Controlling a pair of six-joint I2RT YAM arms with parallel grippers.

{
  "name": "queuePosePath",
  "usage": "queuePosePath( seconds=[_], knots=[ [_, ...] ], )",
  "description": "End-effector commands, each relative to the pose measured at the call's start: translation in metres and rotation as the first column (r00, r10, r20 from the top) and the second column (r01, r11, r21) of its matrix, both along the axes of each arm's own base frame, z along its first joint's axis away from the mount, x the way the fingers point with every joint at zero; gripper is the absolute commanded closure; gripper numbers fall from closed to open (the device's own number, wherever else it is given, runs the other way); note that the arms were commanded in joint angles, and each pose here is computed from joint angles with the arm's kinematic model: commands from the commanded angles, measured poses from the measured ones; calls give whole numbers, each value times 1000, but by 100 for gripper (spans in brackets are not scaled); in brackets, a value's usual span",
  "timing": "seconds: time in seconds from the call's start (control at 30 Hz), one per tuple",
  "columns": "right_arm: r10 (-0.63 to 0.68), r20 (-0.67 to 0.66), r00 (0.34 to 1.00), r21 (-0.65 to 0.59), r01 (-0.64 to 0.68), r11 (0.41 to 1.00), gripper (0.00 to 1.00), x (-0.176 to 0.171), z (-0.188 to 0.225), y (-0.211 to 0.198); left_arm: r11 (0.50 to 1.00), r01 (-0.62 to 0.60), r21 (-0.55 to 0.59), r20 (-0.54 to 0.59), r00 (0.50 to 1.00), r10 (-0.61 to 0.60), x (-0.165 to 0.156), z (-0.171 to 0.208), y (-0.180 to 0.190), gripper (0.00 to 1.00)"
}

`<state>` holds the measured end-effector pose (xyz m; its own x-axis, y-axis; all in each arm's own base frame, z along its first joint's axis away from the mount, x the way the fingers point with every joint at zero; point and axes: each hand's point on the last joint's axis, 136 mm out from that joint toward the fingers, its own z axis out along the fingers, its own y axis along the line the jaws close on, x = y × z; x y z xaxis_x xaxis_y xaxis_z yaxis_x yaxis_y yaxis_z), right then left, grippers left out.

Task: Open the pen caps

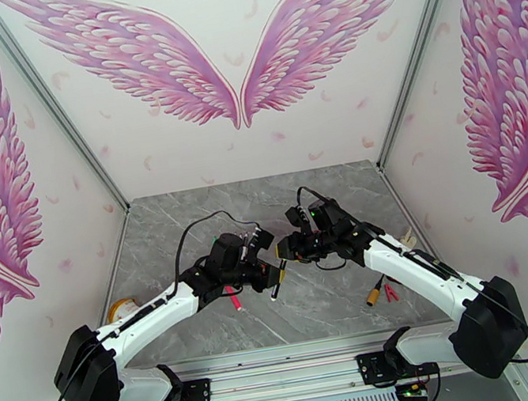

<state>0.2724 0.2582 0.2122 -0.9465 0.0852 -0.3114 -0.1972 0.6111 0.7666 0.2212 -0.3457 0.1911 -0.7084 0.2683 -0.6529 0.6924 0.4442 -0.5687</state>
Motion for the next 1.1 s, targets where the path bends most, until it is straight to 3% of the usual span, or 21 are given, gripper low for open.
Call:
queuePosePath(
  seconds=[0.0, 0.33, 0.53, 0.67, 0.87, 1.07],
  knots=[
    [-10, 31, 999, -2, 10, 1000, 70, 4, 8, 1, 999, 22, -30, 20, 1000, -21, 0, 15, -8, 89],
    [-7, 32, 999, -6, 7, 1000, 83, 4, 7, 1, 999, 14, -41, 20, 1000, -13, 2, 17, -9, 87],
    [-3, 40, 999, 30, 2, 1000, 87, 4, 15, 5, 995, 17, -95, 2, 1000, -17, 0, 21, -14, 71],
    [4, 42, 999, 40, -5, 999, 88, 3, 18, 6, 996, 8, -92, -9, 1000, -9, 2, 14, -15, 65],
    [4, 41, 999, 41, -5, 999, 88, 2, 19, 6, 996, 10, -88, -19, 1000, -11, 3, 12, -18, 68],
    [-2, 45, 999, 52, 0, 999, 89, 3, 21, 6, 997, 9, -72, -24, 1000, -10, 2, 8, -16, 81]
  ],
)
